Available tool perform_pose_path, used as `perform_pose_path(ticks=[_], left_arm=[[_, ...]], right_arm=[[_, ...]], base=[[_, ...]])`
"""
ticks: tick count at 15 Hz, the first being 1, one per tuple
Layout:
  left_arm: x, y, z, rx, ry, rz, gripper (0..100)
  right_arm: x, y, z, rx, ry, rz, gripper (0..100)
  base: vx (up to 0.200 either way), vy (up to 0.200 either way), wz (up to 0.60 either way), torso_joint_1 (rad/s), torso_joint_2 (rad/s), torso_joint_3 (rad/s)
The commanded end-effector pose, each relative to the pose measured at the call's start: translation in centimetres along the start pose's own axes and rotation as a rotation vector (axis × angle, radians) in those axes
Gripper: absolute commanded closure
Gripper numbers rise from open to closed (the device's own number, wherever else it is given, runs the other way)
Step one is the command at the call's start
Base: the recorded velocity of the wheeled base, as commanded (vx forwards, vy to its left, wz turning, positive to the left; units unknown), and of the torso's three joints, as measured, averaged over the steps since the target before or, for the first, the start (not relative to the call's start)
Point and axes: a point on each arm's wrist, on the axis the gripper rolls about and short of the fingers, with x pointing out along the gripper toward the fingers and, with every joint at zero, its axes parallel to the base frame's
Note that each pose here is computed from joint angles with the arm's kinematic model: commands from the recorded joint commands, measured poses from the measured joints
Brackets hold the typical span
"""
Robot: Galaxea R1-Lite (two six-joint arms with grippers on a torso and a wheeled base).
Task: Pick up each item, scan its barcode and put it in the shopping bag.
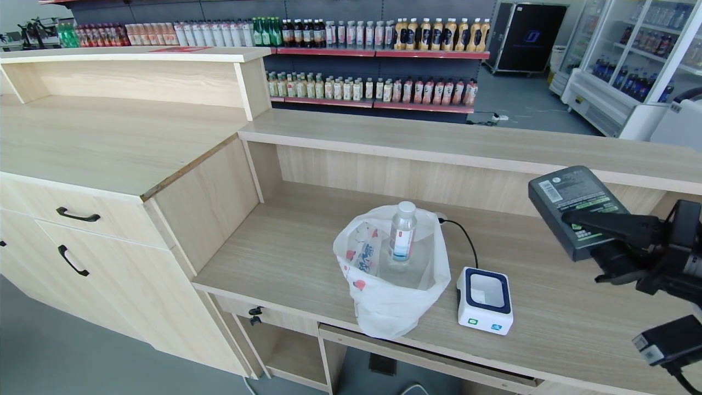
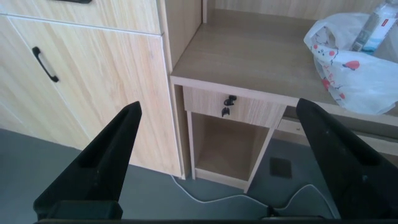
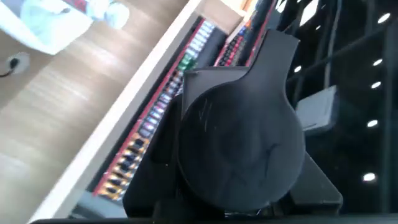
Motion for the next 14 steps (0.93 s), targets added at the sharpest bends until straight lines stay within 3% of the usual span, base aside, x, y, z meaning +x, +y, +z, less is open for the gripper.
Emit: perform_pose_path(ticks=[1, 5, 8, 14], left_arm=[[0.0, 0.0, 0.0, 0.0, 0.0, 0.0, 0], [0.0, 0.0, 0.0, 0.0, 0.0, 0.0, 0], [0.0, 0.0, 0.0, 0.0, 0.0, 0.0, 0], [0.0, 0.0, 0.0, 0.0, 0.0, 0.0, 0]], right_arm=[[0.9, -2.3, 2.1, -0.195, -0.104, -0.13, 100], [1.9, -5.7, 2.9, -0.325, -0.111, -0.365, 100], [2.3, -8.3, 4.6, -0.347, -0.191, -0.531, 100], [1.5, -9.7, 6.1, -0.385, -0.252, -0.631, 100]], base=[[0.0, 0.0, 0.0, 0.0, 0.0, 0.0], [0.0, 0.0, 0.0, 0.0, 0.0, 0.0], [0.0, 0.0, 0.0, 0.0, 0.0, 0.0], [0.0, 0.0, 0.0, 0.0, 0.0, 0.0]])
